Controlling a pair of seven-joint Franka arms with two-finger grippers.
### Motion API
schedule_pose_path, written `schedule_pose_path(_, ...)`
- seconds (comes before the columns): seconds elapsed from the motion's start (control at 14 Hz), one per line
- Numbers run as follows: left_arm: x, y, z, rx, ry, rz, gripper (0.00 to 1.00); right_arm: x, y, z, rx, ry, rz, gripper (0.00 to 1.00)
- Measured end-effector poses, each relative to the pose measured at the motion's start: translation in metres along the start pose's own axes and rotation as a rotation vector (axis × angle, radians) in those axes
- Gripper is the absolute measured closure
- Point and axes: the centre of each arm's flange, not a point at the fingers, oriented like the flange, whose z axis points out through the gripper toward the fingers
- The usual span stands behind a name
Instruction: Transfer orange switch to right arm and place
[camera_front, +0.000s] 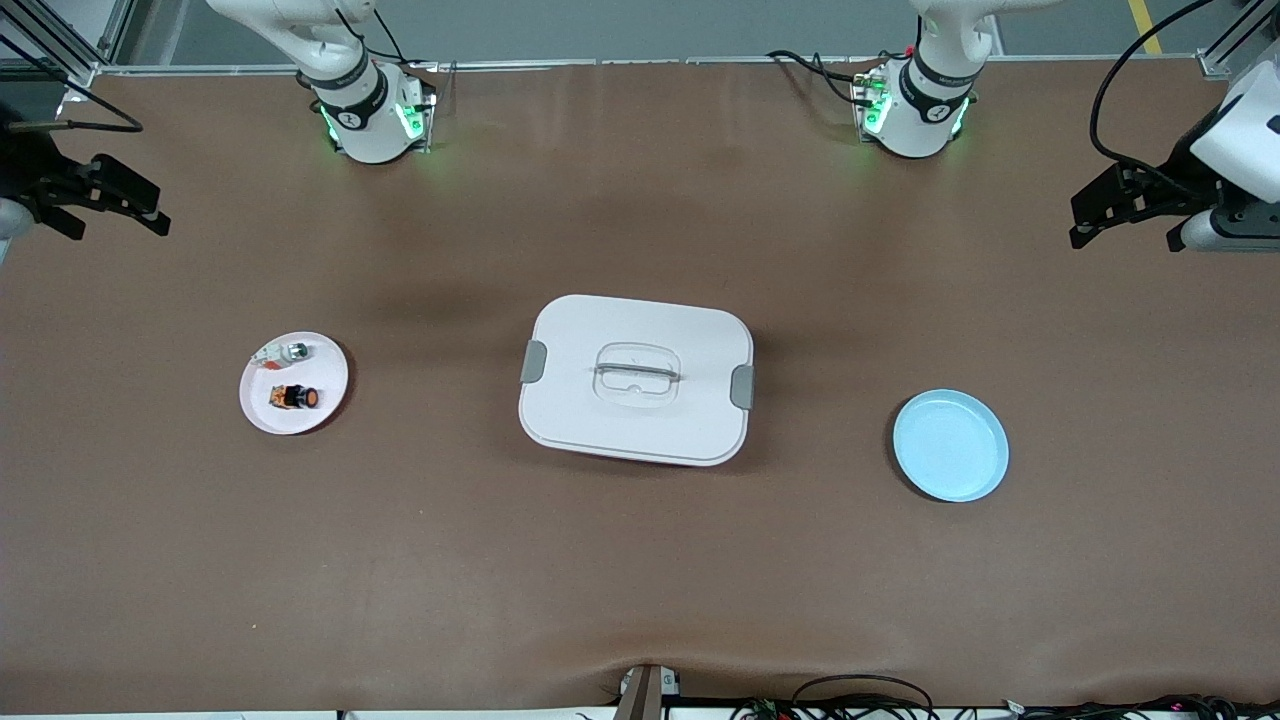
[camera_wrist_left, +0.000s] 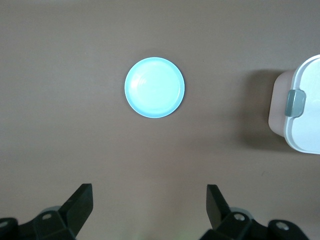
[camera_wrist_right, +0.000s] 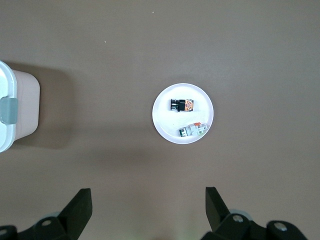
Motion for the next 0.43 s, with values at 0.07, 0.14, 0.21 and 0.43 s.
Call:
schedule_pose_path(0.07,-0.0001,0.0008,0.0,0.0,0.0,-0.005,0.0,-0.0014,-0.0002,-0.0008,0.001,-0.006,0.0,0.0)
schedule_pose_path(0.14,-0.0001,0.001,0.0,0.0,0.0,-0.007,0.0,-0.0024,-0.0003,-0.0009,0.001,-0.012,0.002,0.0)
schedule_pose_path(0.21,-0.0001,0.0009,0.0,0.0,0.0,-0.009,0.0,-0.0031,-0.0004,-0.0011,0.002,-0.016,0.014,0.0)
schedule_pose_path(0.43,-0.0002,0.0008,0.0001,0.0,-0.002,-0.009,0.0,-0.0039,-0.002,-0.0047,0.002,-0.017,0.067,0.0)
